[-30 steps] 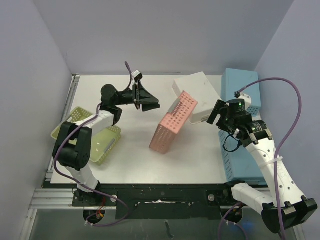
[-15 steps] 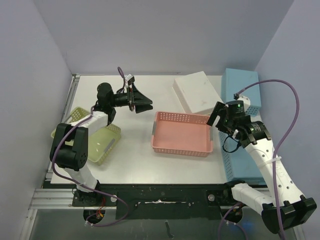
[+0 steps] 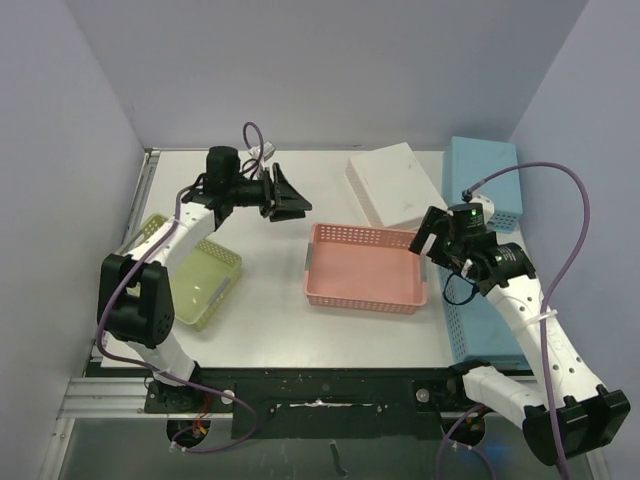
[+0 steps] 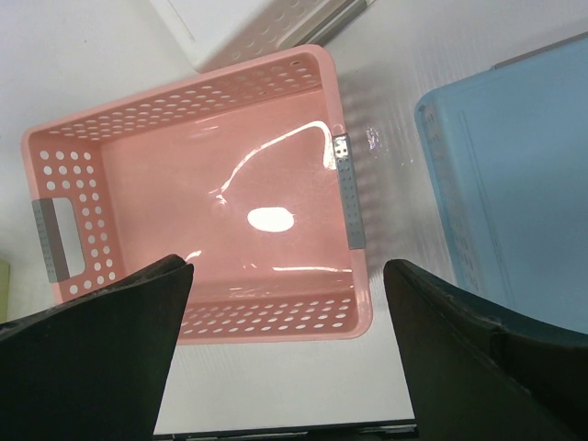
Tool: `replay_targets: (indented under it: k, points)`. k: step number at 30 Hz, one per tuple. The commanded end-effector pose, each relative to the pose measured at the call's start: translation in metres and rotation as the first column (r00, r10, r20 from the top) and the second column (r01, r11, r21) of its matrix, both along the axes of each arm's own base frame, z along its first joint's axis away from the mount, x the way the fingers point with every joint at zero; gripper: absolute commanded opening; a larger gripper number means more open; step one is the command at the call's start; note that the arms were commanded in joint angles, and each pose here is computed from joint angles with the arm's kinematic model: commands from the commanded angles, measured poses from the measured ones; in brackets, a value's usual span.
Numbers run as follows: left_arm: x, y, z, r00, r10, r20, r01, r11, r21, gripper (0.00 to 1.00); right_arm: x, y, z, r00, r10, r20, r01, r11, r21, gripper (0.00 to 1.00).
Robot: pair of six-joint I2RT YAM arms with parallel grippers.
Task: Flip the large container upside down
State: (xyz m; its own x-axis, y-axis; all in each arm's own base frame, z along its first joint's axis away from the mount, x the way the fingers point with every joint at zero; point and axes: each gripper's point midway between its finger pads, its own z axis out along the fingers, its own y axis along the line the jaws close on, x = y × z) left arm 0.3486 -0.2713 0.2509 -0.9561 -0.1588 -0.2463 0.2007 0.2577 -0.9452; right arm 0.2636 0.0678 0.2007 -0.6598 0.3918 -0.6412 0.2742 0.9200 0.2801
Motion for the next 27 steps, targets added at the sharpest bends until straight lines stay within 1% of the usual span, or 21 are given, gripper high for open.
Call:
replay_targets:
  k: [1,4,5,8,9,11,13,16,18,23,27]
  points:
    - [-0.007,0.008,-0.023,0.997,-0.006,0.078,-0.015,0.965,0.262,0.48,0.014,0.013,0.003,0.999,0.034,0.033,-0.035,0.999,0.037,0.89]
    - [-0.008,0.012,-0.037,0.996,0.002,0.089,-0.034,0.932,0.361,0.48,0.016,0.014,0.001,0.999,0.036,0.028,-0.037,0.999,0.032,0.89]
    - [-0.006,0.015,-0.044,0.995,0.022,0.099,-0.061,0.906,0.418,0.48,0.016,0.014,0.001,0.999,0.037,0.028,-0.037,0.999,0.032,0.89]
    - [-0.001,0.016,-0.057,0.977,0.040,0.209,-0.162,0.777,0.609,0.50,0.017,0.015,-0.001,0.999,0.038,0.026,-0.038,0.999,0.032,0.89]
    - [-0.001,0.013,-0.057,0.971,0.034,0.237,-0.181,0.751,0.635,0.51,0.017,0.014,-0.002,0.999,0.036,0.024,-0.037,0.999,0.030,0.89]
    - [-0.004,-0.001,-0.051,0.961,0.018,0.275,-0.196,0.745,0.637,0.52,0.017,0.014,-0.004,0.999,0.034,0.017,-0.034,0.999,0.028,0.89]
    - [-0.006,-0.015,-0.045,0.954,0.008,0.299,-0.199,0.764,0.613,0.54,0.017,0.014,-0.006,0.999,0.034,0.011,-0.034,0.999,0.025,0.89]
    - [-0.007,-0.030,-0.047,0.952,0.011,0.305,-0.198,0.784,0.588,0.56,0.016,0.011,-0.013,1.000,0.027,-0.001,-0.027,1.000,0.013,0.89]
    - [-0.008,-0.036,-0.051,0.955,0.002,0.296,-0.184,0.786,0.590,0.56,0.015,0.009,-0.019,1.000,0.024,-0.016,-0.024,1.000,0.000,0.89]
    - [-0.009,-0.034,-0.058,0.954,-0.008,0.299,-0.186,0.768,0.613,0.56,0.009,-0.006,-0.035,0.998,-0.010,-0.063,0.005,0.998,-0.070,0.90]
    - [-0.009,-0.029,-0.062,0.951,-0.005,0.309,-0.200,0.754,0.626,0.56,0.005,-0.013,-0.047,0.995,-0.010,-0.097,0.000,0.994,-0.105,0.90]
